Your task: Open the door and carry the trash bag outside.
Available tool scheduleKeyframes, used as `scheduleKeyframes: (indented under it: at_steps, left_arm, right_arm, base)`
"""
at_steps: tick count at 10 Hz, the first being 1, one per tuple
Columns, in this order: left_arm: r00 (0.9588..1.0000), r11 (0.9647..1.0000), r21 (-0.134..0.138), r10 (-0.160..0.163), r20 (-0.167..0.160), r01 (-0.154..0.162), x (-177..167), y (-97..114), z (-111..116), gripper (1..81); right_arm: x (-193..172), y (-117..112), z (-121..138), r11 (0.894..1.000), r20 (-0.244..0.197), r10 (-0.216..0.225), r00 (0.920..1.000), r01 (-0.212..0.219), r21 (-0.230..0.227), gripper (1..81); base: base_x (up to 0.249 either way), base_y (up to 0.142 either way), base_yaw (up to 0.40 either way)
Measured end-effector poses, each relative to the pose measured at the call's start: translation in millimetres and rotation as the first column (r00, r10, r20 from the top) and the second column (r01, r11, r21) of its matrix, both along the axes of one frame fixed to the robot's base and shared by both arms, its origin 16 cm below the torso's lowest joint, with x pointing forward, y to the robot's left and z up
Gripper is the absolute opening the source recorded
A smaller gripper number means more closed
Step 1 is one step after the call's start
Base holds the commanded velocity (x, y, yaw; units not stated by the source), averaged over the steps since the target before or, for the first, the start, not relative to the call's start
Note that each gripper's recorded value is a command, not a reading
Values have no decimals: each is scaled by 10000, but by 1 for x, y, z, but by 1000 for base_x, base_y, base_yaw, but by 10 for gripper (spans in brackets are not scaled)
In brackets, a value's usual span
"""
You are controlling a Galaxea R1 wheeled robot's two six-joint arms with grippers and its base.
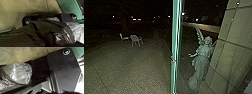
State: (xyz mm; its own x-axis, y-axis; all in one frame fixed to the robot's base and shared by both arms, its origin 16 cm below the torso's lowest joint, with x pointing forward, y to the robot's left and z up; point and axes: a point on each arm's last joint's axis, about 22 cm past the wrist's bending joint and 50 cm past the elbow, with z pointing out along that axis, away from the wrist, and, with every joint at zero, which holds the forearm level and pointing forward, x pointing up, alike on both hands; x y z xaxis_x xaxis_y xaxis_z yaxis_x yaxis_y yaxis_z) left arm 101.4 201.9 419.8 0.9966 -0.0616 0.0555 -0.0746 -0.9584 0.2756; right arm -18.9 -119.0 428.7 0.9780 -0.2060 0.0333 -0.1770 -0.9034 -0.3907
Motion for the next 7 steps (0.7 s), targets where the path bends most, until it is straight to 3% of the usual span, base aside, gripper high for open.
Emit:
scheduleKeyframes:
  at_steps: [7]
  left_arm:
    - [10000, 10000, -5, -11, -71, 11, -4, 0, 0, 10]
  right_arm:
    - [-4, -4, -1, 10000, -61, 14, 10000, -14, -41, 811]
  base:
    - [91, 0, 0]
